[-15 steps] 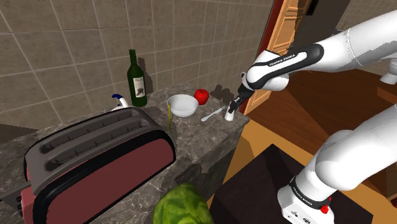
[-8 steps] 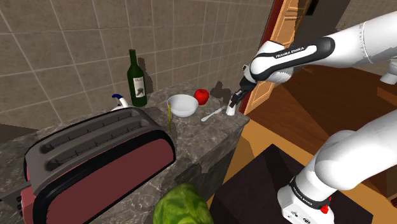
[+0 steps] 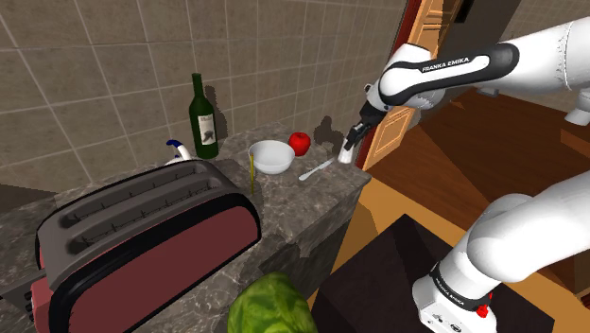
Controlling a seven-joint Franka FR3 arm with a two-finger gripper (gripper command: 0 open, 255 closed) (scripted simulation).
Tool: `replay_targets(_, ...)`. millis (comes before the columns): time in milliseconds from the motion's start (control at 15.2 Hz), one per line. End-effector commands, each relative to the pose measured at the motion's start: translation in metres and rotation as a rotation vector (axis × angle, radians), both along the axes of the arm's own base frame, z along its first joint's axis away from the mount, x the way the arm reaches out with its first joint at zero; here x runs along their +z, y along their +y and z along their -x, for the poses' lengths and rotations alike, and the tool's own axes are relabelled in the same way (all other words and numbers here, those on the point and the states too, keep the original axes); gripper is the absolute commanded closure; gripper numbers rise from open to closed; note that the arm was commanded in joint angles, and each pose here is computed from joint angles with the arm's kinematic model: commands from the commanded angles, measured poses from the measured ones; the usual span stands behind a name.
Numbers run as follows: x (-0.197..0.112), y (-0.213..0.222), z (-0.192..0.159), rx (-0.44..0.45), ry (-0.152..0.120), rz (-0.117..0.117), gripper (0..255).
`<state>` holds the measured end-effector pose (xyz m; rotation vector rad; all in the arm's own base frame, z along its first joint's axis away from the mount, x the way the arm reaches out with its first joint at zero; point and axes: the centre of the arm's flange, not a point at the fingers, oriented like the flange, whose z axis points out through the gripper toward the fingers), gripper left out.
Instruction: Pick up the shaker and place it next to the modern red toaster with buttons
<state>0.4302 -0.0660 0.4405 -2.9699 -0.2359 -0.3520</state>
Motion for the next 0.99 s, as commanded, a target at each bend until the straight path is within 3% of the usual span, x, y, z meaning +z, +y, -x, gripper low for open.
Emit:
replay_targets(0, 0.01, 0.0, 0.0, 0.0, 0.0, 0.0, 255)
replay_targets(924, 0.084, 0.0, 0.0, 0.0, 0.0, 0.0, 255)
